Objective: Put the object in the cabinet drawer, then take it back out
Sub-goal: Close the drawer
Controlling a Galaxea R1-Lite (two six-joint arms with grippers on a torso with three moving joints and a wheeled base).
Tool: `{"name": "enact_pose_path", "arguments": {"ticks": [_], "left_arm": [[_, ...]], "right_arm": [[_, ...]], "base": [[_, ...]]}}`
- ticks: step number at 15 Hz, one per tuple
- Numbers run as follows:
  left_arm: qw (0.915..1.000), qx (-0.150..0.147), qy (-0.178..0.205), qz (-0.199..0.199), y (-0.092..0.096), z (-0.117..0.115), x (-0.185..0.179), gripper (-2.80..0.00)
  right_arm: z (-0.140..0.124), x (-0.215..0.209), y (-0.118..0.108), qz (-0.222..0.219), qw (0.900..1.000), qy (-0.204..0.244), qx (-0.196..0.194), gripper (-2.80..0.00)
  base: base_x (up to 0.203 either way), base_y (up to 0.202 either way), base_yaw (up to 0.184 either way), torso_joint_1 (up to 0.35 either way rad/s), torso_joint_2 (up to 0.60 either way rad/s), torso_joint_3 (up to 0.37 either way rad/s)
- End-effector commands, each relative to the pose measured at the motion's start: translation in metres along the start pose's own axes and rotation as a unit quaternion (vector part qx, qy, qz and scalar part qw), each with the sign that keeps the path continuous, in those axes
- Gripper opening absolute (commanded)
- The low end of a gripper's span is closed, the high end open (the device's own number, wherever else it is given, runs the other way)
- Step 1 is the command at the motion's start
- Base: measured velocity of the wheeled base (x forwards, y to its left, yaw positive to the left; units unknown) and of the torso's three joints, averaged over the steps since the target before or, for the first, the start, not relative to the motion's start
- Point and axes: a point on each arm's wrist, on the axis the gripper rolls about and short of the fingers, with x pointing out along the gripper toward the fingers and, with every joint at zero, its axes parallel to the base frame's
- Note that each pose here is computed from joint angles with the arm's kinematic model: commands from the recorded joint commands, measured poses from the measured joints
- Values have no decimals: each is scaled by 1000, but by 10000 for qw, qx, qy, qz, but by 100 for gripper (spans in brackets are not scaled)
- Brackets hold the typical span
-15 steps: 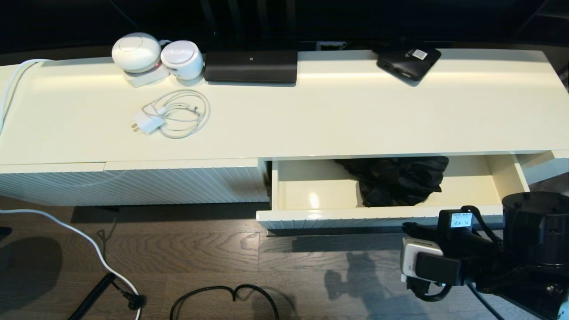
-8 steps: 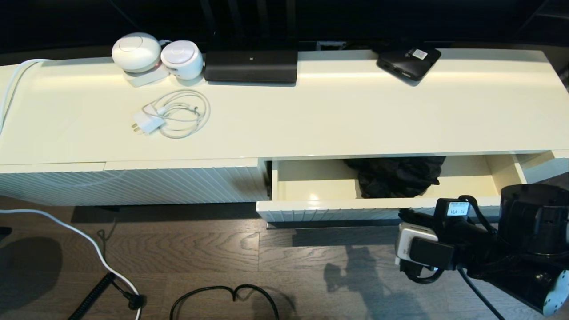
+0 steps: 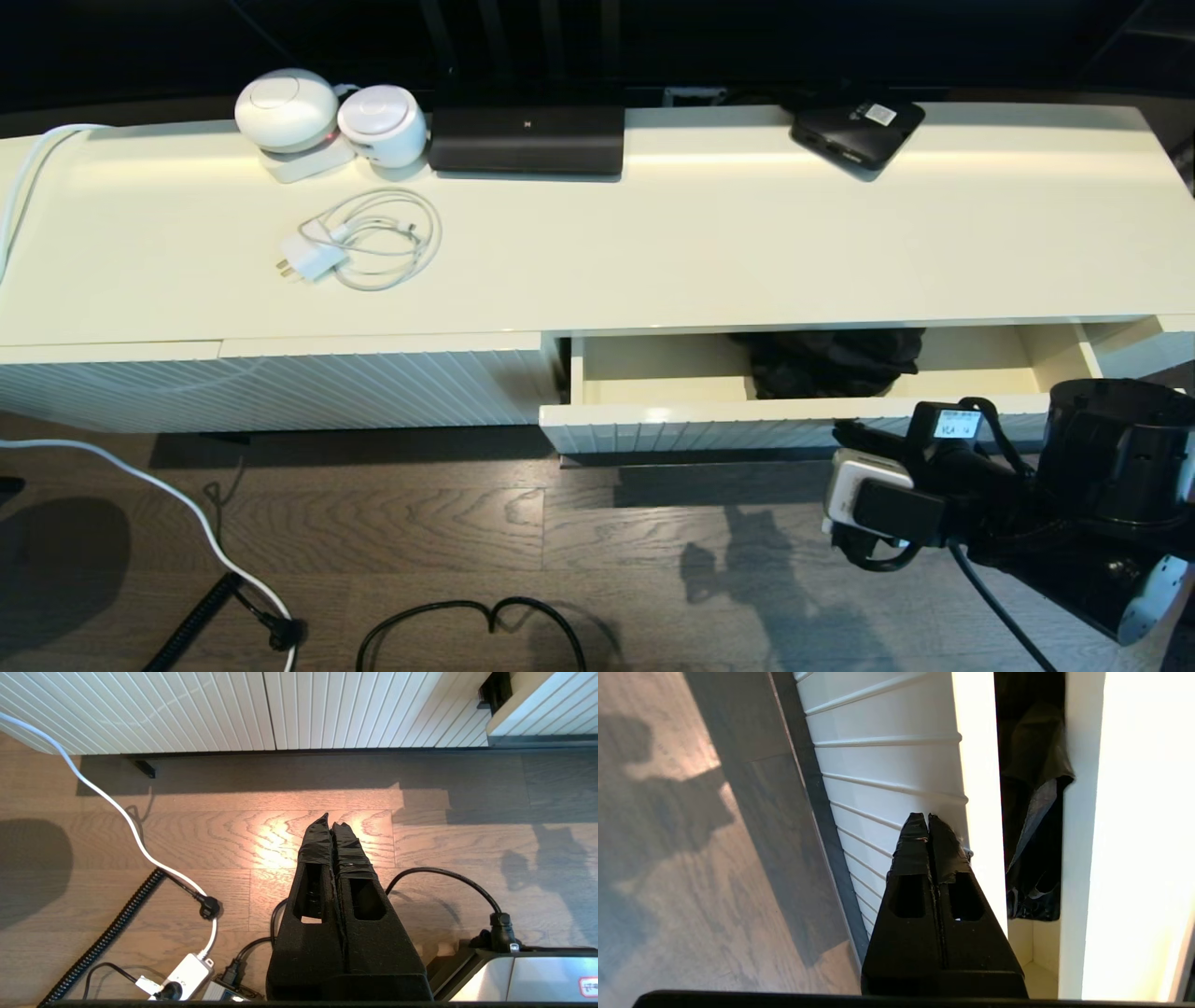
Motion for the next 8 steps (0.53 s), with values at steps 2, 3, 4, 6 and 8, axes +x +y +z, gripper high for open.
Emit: {"name": "enact_pose_path", "arguments": {"ticks": [2,3,4,6,8], "left_arm": [[10000,-2,-11,6,0,0,0,-280],[10000,6,-12,1,0,0,0,-280],[10000,1,-11,1,0,0,0,-280],[10000,-2,-11,0,0,0,0,-280],[10000,-2,-11,6,0,0,0,-280]], "right_arm": [[-2,10,0,-68,10000,26,6,-280],[-3,11,-1,-79,10000,25,14,-280],[-3,14,-2,-84,10000,27,26,-280],[-3,18,-1,-87,10000,33,36,-280],[-3,23,-2,-190,9998,1,64,-280]], "base": [[0,0,0,0,0,0],[0,0,0,0,0,0],[0,0,0,0,0,0],[0,0,0,0,0,0],[0,0,0,0,0,0]]}}
